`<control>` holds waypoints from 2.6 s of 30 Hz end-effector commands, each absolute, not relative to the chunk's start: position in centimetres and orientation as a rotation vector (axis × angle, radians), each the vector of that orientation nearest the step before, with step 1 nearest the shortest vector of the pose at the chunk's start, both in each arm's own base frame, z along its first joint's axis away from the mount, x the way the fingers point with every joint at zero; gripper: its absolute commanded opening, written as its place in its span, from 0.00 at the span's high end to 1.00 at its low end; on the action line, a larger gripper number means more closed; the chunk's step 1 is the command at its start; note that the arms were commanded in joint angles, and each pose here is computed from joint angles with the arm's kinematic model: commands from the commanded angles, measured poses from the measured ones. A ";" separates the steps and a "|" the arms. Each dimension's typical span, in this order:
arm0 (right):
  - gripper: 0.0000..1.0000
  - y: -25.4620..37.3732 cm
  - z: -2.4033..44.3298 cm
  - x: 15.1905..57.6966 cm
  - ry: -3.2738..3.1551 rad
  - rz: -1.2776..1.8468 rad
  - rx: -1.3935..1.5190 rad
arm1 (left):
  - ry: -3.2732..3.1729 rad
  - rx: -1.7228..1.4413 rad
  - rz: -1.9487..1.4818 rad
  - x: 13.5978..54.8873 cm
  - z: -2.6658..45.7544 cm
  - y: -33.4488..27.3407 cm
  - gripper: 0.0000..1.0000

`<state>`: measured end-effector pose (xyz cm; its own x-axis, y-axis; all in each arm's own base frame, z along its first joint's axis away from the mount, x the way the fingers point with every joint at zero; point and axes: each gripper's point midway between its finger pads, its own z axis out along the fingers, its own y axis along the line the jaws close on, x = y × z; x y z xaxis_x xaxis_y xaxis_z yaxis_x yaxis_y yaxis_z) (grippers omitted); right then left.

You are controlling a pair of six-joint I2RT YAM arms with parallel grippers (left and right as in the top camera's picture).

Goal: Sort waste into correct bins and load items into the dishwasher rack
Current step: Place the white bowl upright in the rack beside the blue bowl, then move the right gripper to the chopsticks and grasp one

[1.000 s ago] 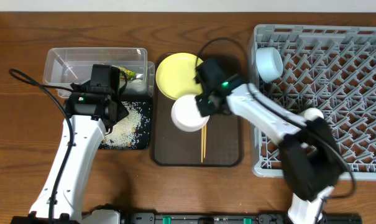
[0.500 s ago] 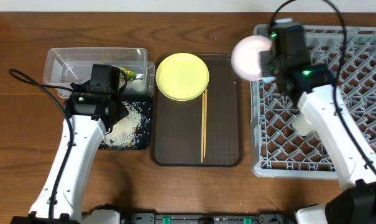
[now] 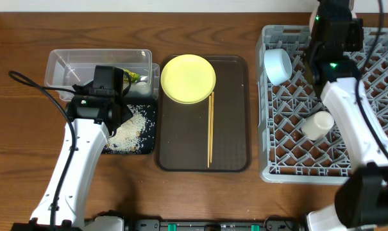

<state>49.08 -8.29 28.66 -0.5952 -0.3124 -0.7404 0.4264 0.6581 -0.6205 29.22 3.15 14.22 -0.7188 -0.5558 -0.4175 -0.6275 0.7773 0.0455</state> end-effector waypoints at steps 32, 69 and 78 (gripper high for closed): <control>0.99 -10.2 16.9 50.8 2.147 -1.363 -0.018 | 2.583 -0.925 0.226 29.3 14.2 2.9 0.30; 0.50 17.8 16.6 39.6 2.576 0.384 -0.283 | 2.577 -0.924 0.221 29.5 14.3 2.9 0.29; 0.51 22.5 9.5 36.1 2.798 0.307 -0.254 | 2.577 -0.924 0.221 29.5 14.3 2.9 0.29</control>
<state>36.95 21.64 11.60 -0.8957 -0.2093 -0.3924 -0.2940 0.9407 0.1694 29.40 2.71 14.14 -0.7211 -0.5606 -0.4072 -0.6214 0.7832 0.0221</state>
